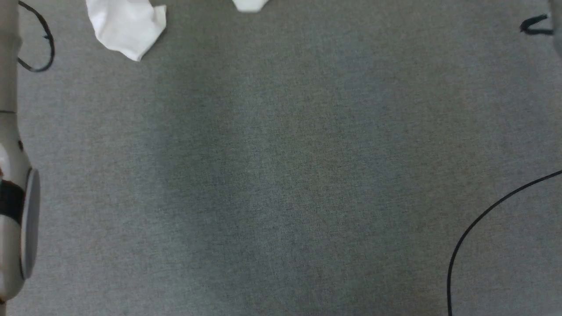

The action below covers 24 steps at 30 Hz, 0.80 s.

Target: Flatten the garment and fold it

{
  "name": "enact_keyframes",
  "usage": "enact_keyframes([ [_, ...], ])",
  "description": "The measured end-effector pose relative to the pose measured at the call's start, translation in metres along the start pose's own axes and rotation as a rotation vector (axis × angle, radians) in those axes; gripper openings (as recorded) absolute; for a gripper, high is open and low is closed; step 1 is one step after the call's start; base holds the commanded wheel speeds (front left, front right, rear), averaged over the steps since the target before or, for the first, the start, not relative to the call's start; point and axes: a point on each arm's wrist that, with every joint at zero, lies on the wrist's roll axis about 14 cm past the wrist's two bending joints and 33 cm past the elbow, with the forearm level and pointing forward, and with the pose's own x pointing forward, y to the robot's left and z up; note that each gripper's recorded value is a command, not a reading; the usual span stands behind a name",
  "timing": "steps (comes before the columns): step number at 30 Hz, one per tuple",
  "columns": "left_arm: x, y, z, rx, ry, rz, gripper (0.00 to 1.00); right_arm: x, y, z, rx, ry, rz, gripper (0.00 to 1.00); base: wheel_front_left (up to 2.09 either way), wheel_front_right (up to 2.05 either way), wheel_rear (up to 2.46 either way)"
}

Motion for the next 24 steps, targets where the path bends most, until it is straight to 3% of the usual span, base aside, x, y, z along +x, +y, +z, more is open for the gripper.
enact_keyframes([
  [6,-0.024,-0.015,-0.088,-0.117,0.166,0.014,0.0,-0.009,0.007,-0.086,0.045,0.163,0.008,0.0,0.0,0.0,0.0],
  [11,-0.092,-0.04,-0.172,-0.235,0.396,0.014,0.0,-0.051,0.026,-0.169,0.125,0.343,0.018,0.0,0.0,0.0,0.0],
  [15,-0.156,-0.062,-0.207,-0.337,0.529,0.03,0.0,-0.096,0.04,-0.21,0.178,0.438,0.02,0.0,0.0,0.0,0.0],
  [19,-0.215,-0.071,-0.209,-0.373,0.588,0.049,0.0,-0.141,0.059,-0.224,0.233,0.476,0.035,0.0,0.0,0.0,0.0],
  [24,-0.272,-0.077,-0.184,-0.393,0.589,0.062,0.0,-0.188,0.076,-0.205,0.281,0.441,0.053,0.0,0.0,0.0,0.0],
])
